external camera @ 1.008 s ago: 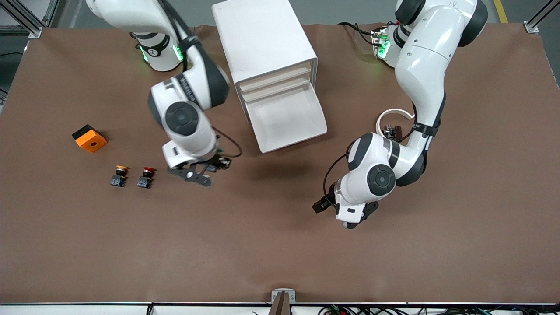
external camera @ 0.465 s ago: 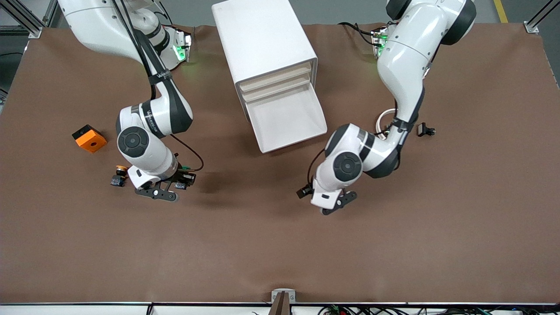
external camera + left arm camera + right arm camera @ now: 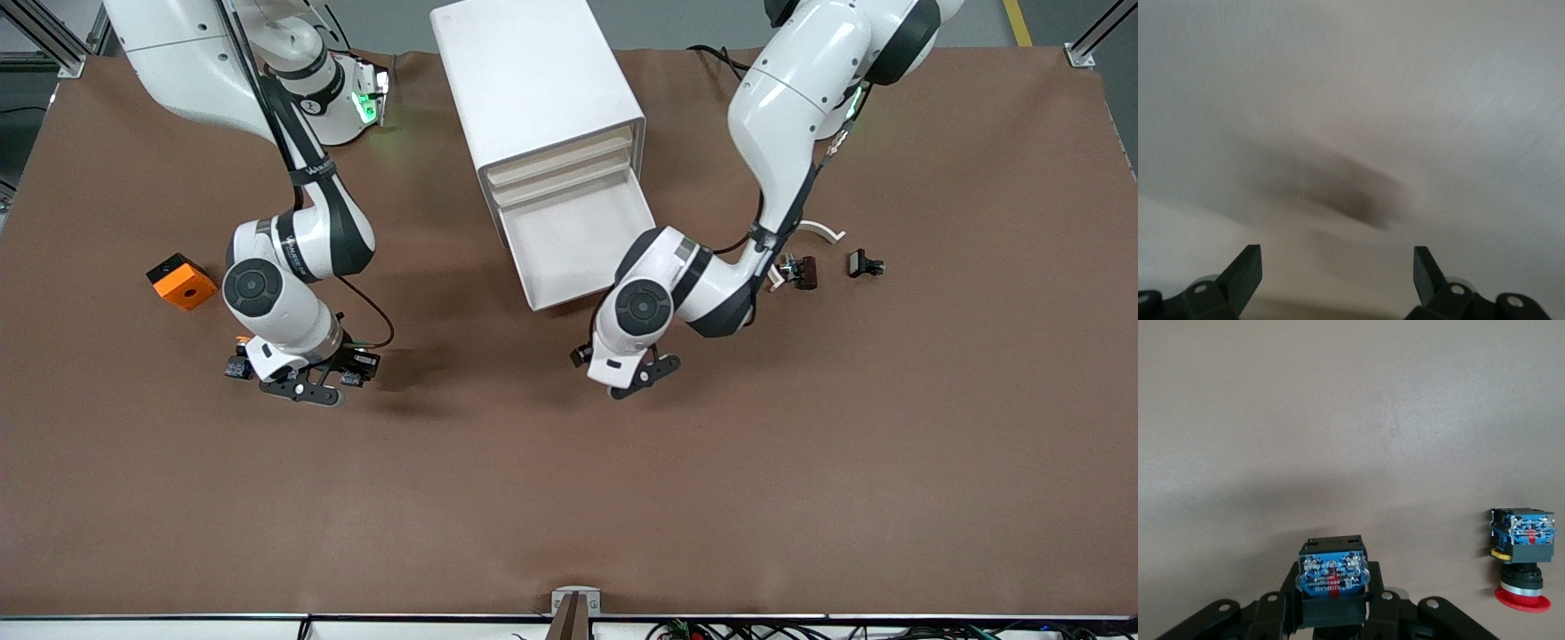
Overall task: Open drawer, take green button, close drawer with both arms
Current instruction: 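Carry the button with the right gripper while the left gripper pushes the drawer shut, then lower the green button beside the red button and open the right gripper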
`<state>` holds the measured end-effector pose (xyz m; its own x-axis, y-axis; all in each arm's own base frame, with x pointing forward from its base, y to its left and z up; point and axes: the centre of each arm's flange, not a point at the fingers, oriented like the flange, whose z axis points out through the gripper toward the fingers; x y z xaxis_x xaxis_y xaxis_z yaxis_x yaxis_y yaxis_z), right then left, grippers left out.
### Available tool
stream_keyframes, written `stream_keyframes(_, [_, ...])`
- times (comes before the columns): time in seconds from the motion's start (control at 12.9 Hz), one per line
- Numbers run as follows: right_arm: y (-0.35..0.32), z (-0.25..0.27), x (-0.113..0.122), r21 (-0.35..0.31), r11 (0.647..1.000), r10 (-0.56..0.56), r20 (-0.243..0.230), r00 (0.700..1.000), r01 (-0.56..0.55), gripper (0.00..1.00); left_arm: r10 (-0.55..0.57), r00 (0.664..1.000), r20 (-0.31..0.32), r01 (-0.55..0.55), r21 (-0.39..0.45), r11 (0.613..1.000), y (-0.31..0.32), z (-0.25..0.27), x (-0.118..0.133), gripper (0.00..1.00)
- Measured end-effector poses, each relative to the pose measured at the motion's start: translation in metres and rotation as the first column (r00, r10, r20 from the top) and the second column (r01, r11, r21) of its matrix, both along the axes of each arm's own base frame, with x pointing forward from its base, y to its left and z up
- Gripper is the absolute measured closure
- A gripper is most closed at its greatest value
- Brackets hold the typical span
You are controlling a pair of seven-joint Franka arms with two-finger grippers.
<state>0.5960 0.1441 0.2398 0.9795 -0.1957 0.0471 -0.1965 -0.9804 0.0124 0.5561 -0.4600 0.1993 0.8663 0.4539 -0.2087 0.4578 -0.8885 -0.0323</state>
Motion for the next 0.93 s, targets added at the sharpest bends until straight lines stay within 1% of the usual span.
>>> stream_keyframes(0.23, [-0.017, -0.015, -0.002, -0.005, 1.0, -0.025, -0.015, 1.0, 0.025, 0.59, -0.016, 0.997, -0.081, 0.019, 0.033, 0.999, -0.011, -0.004, -0.023, 0.0])
stream_keyframes(0.47, [-0.027, -0.021, -0.001, -0.007, 0.999, -0.04, -0.022, 0.999, 0.04, 0.59, -0.026, 0.991, -0.13, 0.032, 0.047, 0.998, -0.021, 0.002, -0.039, 0.0])
stream_keyframes(0.62, [-0.03, -0.026, -0.001, -0.007, 0.999, -0.045, -0.022, 0.999, 0.045, 0.59, -0.025, 0.989, -0.148, 0.033, 0.056, 0.998, -0.024, 0.009, -0.044, 0.0])
stream_keyframes(0.78, [-0.031, -0.032, -0.004, -0.003, 0.999, -0.045, -0.007, 0.999, 0.045, 0.59, -0.008, 0.987, -0.159, 0.018, 0.062, 0.998, -0.029, 0.014, -0.05, 0.0])
stream_keyframes(0.93, [-0.032, -0.039, -0.009, -0.005, 0.999, -0.045, -0.011, 0.999, 0.045, 0.59, 0.003, 0.986, -0.167, 0.007, 0.06, 0.998, -0.035, 0.019, -0.056, 0.0])
